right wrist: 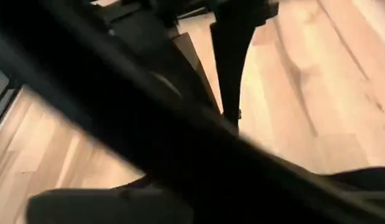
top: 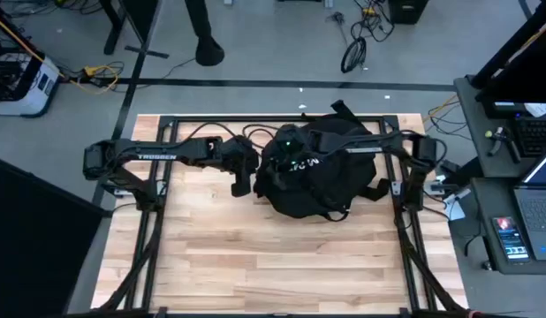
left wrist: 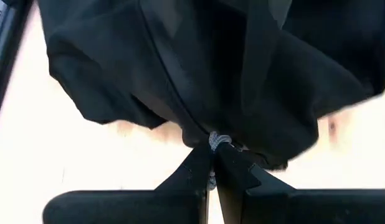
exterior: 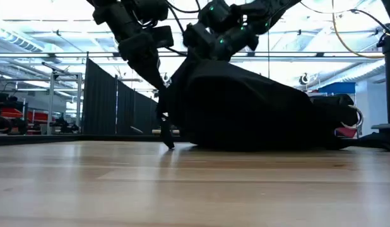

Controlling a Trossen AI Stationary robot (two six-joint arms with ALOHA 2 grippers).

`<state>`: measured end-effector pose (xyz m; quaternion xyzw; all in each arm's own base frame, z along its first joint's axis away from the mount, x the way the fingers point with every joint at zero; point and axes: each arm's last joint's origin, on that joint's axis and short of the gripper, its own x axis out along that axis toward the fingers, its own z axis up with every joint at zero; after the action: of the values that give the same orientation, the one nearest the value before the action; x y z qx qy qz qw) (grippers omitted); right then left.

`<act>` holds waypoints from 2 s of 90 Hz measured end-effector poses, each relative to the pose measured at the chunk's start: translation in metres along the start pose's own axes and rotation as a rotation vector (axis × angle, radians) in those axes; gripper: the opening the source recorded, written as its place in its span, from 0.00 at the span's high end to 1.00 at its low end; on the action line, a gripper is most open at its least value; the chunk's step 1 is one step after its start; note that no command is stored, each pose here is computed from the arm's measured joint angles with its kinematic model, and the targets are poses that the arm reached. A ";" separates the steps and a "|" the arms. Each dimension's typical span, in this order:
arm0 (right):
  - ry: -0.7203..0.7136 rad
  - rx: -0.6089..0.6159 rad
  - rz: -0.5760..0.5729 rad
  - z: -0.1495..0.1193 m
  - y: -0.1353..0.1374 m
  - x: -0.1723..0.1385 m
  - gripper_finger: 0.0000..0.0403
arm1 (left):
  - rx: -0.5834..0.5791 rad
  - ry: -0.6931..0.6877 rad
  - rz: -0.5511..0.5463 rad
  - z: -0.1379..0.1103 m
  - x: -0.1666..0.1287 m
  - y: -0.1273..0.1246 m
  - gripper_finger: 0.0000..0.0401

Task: Unpack backpack
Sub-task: Open the black backpack

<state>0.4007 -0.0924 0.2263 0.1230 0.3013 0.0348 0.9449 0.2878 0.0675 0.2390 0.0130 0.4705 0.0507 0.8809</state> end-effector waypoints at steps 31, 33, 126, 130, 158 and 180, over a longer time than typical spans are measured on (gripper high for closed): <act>0.014 -0.023 0.005 -0.011 -0.004 0.021 0.61 | 0.141 0.098 -0.024 -0.008 -0.002 -0.001 1.00; 0.018 -0.040 0.007 -0.012 -0.003 0.022 0.60 | 0.155 0.098 -0.025 -0.008 -0.002 -0.001 1.00; -0.103 -0.213 0.103 -0.002 0.002 0.027 0.62 | 0.224 0.085 -0.075 0.017 -0.032 0.001 1.00; -0.114 -0.203 0.120 -0.001 0.001 0.026 0.62 | 0.224 0.086 -0.075 0.017 -0.032 0.001 1.00; -0.142 -0.175 0.073 -0.008 -0.006 0.042 0.62 | 0.222 0.087 -0.075 0.018 -0.034 0.001 1.00; -0.171 -0.185 0.063 -0.006 -0.007 0.044 0.72 | 0.223 0.079 -0.073 0.019 -0.035 0.001 1.00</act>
<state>0.4326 -0.0921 0.1951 0.0472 0.2109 0.0816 0.9729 0.2845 0.0659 0.2787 0.0919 0.5078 -0.0334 0.8559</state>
